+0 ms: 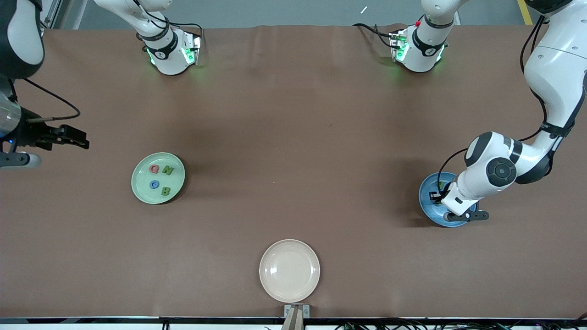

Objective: Sort upper and lower case letters into plates
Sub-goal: 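Release the green u into the blue plate with the left gripper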

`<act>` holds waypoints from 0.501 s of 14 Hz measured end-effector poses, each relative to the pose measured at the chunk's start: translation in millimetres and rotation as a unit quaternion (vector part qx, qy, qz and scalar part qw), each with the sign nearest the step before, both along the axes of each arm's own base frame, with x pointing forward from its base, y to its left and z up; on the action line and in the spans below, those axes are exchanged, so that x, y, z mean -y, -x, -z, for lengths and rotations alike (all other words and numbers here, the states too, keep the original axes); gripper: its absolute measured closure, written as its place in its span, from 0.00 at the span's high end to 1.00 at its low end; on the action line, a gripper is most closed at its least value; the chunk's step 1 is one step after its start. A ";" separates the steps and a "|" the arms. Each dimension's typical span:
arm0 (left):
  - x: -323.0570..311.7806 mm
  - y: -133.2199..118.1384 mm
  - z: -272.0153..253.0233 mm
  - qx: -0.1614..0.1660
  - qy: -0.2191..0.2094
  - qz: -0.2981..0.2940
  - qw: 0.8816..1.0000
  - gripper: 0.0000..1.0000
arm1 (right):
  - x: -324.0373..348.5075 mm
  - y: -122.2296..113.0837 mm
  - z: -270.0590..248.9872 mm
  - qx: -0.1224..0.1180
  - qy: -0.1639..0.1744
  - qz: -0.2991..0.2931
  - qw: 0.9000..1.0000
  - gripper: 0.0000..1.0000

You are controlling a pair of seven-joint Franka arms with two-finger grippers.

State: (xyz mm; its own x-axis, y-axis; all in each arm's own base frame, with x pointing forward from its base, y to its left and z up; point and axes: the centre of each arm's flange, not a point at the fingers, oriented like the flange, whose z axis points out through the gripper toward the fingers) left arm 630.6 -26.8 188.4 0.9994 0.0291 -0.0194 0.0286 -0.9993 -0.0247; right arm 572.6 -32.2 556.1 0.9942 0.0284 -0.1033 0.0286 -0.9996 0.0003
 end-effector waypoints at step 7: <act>-3.0 -5.6 -5.0 0.007 -0.001 -0.003 1.000 0.68 | -15.4 16.0 -33.5 0.019 0.000 -0.013 1.000 1.00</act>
State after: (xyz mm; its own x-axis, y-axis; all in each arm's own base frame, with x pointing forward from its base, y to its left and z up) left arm 636.2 -23.8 193.5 0.9993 0.0357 -0.0055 0.0355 -0.9990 -0.0260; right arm 556.6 -16.8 589.5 0.9963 0.0549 -0.0658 0.0551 -0.9985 0.0014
